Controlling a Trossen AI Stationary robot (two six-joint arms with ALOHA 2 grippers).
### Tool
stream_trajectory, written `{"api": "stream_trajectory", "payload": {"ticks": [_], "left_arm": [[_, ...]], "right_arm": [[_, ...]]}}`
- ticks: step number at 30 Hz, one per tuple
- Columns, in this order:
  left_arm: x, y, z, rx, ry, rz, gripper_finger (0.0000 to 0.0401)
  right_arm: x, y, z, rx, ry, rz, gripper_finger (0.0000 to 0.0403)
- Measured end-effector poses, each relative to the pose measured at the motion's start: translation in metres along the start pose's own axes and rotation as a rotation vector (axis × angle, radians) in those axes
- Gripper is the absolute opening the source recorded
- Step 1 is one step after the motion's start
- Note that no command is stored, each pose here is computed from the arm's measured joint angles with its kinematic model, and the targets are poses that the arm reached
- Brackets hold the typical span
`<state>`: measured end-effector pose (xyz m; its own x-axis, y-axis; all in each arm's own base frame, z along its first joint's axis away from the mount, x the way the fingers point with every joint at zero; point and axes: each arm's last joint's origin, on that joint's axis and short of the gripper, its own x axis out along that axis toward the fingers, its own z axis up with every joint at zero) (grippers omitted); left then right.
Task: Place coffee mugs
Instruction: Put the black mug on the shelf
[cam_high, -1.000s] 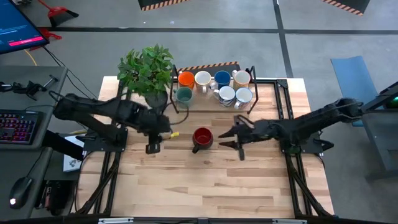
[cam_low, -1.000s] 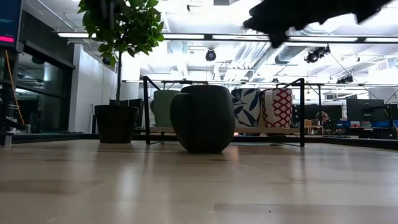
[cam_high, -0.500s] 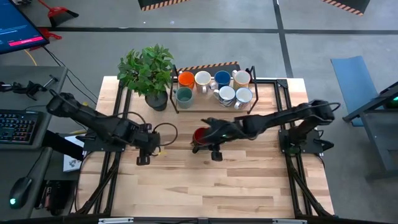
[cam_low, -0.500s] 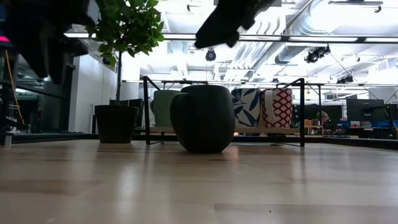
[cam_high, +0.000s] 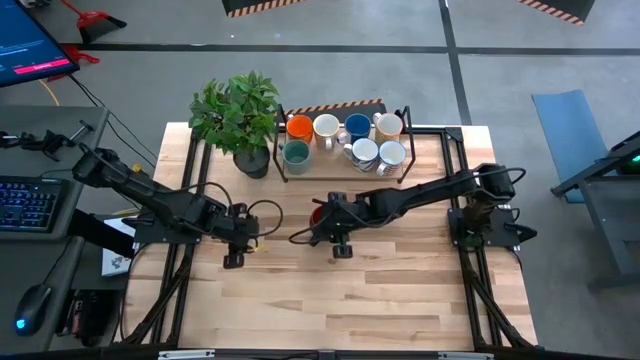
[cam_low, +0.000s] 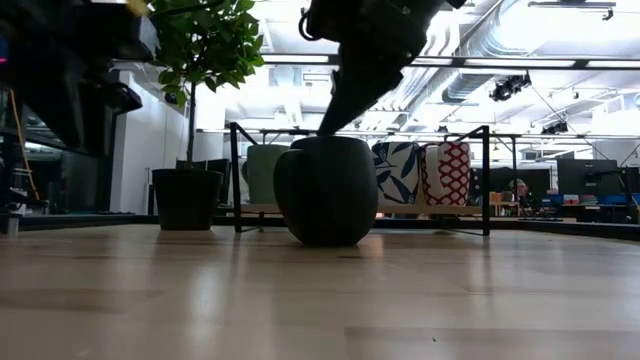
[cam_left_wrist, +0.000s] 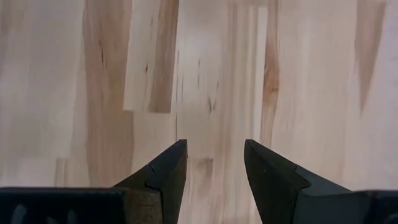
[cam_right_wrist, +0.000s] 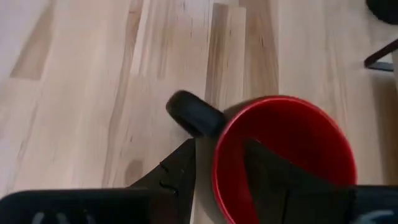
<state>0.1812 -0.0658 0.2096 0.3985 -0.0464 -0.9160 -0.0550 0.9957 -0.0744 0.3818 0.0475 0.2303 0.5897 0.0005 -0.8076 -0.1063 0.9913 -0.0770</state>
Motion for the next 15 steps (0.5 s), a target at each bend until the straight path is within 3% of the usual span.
{"api": "stream_trajectory", "payload": {"ticks": [15], "left_arm": [[0.000, -0.001, 0.004, 0.000, -0.041, -0.006, 0.0150]], "right_arm": [[0.019, -0.009, -0.011, 0.040, 0.065, 0.006, 0.0113]]}}
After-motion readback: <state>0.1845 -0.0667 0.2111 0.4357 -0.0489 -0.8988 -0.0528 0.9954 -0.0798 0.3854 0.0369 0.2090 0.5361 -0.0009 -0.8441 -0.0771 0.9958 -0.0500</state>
